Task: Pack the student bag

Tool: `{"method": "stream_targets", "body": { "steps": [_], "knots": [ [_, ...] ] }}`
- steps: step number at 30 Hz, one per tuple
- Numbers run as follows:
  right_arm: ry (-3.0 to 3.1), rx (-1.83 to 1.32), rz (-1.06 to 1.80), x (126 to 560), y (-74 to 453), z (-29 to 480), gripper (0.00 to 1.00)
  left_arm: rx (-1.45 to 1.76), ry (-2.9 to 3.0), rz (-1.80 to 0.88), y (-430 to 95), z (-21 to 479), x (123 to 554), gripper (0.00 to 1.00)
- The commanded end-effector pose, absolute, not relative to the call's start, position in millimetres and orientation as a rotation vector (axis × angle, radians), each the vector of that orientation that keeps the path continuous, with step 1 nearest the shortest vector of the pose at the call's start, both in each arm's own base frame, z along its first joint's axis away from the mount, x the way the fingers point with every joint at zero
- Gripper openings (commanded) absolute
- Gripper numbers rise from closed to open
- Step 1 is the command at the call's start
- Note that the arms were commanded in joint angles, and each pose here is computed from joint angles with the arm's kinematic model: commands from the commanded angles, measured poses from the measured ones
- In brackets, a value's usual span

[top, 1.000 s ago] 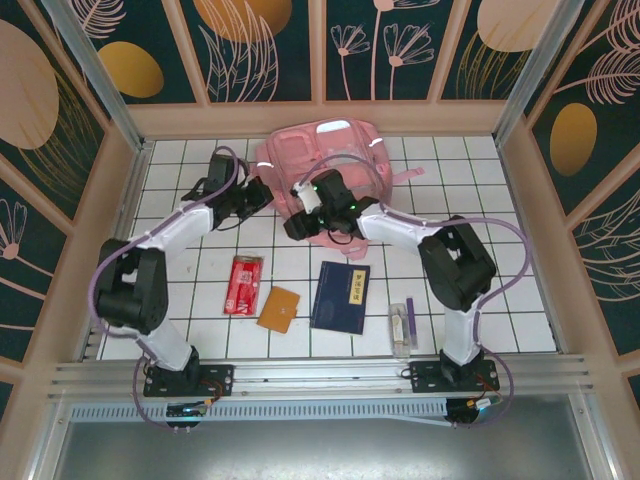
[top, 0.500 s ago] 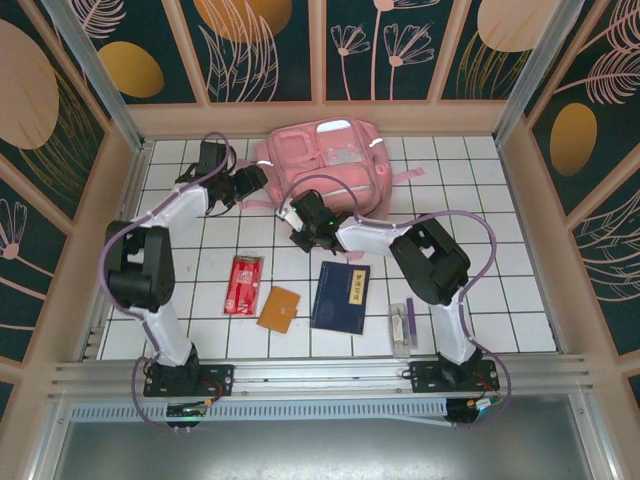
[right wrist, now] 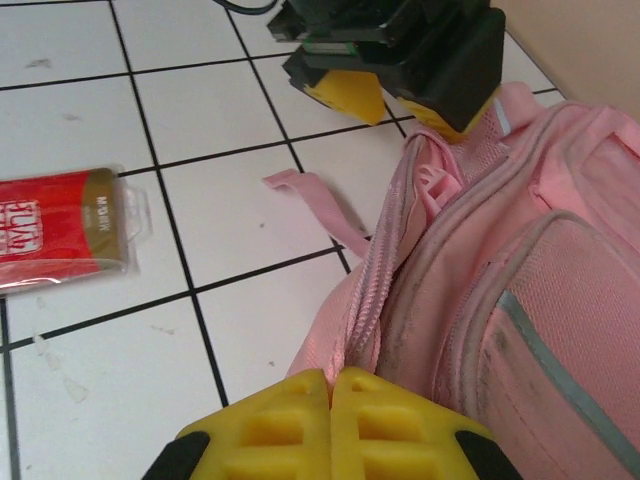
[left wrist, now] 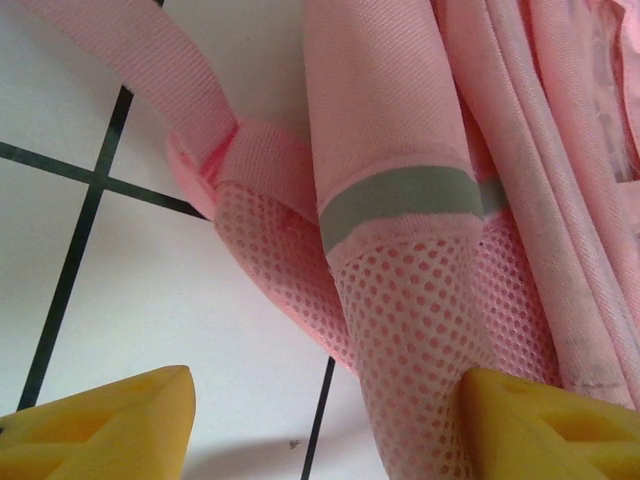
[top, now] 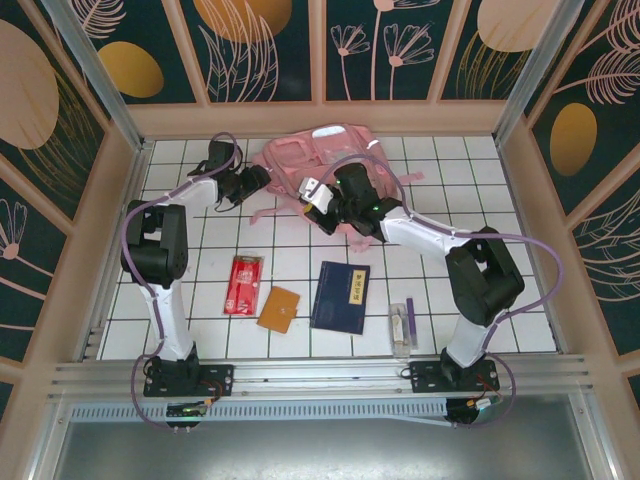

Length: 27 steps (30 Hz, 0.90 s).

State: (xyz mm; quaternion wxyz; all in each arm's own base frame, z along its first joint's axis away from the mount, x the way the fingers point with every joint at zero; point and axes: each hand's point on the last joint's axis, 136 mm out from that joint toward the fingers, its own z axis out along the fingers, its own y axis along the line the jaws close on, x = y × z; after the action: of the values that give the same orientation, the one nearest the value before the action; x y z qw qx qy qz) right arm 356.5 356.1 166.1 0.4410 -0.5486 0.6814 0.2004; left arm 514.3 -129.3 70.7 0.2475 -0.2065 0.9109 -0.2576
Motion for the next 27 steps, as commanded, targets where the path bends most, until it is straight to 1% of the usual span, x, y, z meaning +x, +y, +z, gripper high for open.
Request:
{"method": "stream_targets", "body": {
  "steps": [1, 3, 6, 7, 9, 10, 11, 12, 13, 16, 19, 21, 23, 24, 26, 27],
  "knots": [
    [1.463, -1.413, 0.653, 333, 379, 216, 0.00, -0.586, 2.511, -0.630, -119, 57, 508, 0.67],
    [1.450, -1.440, 0.652, 328, 377, 216, 0.00, -0.566, 2.505, -0.601, -116, 62, 509, 0.62],
    [1.473, -1.479, 0.622, 325, 372, 210, 0.00, -0.552, 2.486, -0.580, -113, 71, 512, 0.44],
    [1.492, -1.480, 0.613, 325, 371, 208, 0.00, -0.545, 2.480, -0.578, -113, 74, 513, 0.36],
    [1.532, -1.462, 0.623, 326, 375, 207, 0.00, -0.530, 2.475, -0.576, -113, 77, 514, 0.22],
    [1.557, -1.447, 0.643, 325, 380, 205, 0.04, -0.525, 2.472, -0.564, -110, 79, 515, 0.14],
    [1.583, -1.424, 0.670, 324, 385, 203, 0.19, -0.518, 2.473, -0.545, -107, 80, 516, 0.04],
    [1.610, -1.392, 0.690, 325, 388, 204, 0.35, -0.520, 2.474, -0.526, -101, 80, 517, 0.00],
    [1.649, -1.343, 0.696, 328, 389, 206, 0.42, -0.525, 2.477, -0.502, -94, 80, 518, 0.00],
    [1.790, -1.039, 0.640, 363, 365, 228, 0.49, -0.553, 2.480, -0.492, -74, 76, 524, 0.00],
    [1.948, -0.636, 0.588, 404, 300, 240, 0.54, -0.545, 2.489, -0.520, -65, 72, 536, 0.00],
    [2.064, -0.333, 0.555, 423, 246, 226, 0.55, -0.496, 2.503, -0.519, -66, 74, 545, 0.00],
    [2.184, -0.048, 0.519, 431, 196, 199, 0.54, -0.440, 2.492, -0.524, -68, 82, 555, 0.00],
    [2.234, 0.018, 0.534, 430, 185, 186, 0.53, -0.419, 2.488, -0.520, -69, 84, 558, 0.05],
    [2.341, 0.050, 0.630, 421, 185, 161, 0.52, -0.389, 2.485, -0.513, -69, 92, 564, 0.37],
    [2.377, 0.036, 0.670, 417, 190, 151, 0.51, -0.380, 2.487, -0.511, -69, 96, 567, 0.43]
  ]
}}
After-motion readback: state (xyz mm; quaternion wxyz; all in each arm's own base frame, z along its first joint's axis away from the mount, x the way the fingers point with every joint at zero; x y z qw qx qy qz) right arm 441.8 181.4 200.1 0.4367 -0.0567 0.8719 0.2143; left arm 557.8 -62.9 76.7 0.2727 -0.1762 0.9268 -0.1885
